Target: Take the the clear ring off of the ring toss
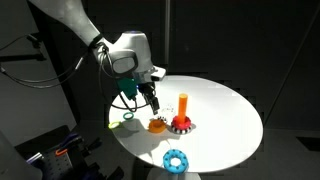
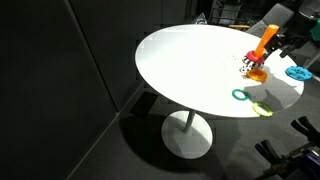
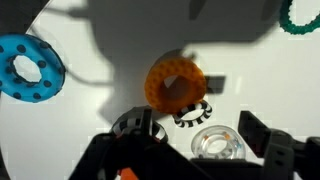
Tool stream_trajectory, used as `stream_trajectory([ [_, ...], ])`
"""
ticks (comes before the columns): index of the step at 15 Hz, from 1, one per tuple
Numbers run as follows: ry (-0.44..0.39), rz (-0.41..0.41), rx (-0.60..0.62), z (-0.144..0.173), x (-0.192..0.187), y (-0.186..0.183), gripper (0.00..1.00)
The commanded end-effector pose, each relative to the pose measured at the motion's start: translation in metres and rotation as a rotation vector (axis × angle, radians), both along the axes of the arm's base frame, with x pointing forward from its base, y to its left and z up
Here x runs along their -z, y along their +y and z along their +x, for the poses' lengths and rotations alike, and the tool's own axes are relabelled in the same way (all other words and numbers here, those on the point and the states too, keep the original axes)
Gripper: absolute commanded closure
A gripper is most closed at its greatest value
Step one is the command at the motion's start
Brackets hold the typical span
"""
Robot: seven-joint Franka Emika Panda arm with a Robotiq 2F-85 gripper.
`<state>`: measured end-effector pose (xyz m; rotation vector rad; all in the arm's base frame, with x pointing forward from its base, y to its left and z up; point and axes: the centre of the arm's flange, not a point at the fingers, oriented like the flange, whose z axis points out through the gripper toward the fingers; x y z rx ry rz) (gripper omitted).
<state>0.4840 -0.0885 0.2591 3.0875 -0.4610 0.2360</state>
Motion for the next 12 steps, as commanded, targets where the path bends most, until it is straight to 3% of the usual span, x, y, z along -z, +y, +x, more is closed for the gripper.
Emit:
stream_trajectory([
  [1,0.019,-0.001,-0.015,0.0060,0.0059,-0.0075,0.36],
  [3,0.031,0.004,-0.022,0.0051,0.0074,-0.0083,0.36],
  [4,0.037,0.006,-0.025,0.0046,0.0072,-0.0089,0.25],
  [5,0.042,0.008,-0.029,0.0043,0.0071,-0.0091,0.04],
  [12,0.062,0.005,-0.034,-0.0029,0.0120,-0.0027,0.00],
])
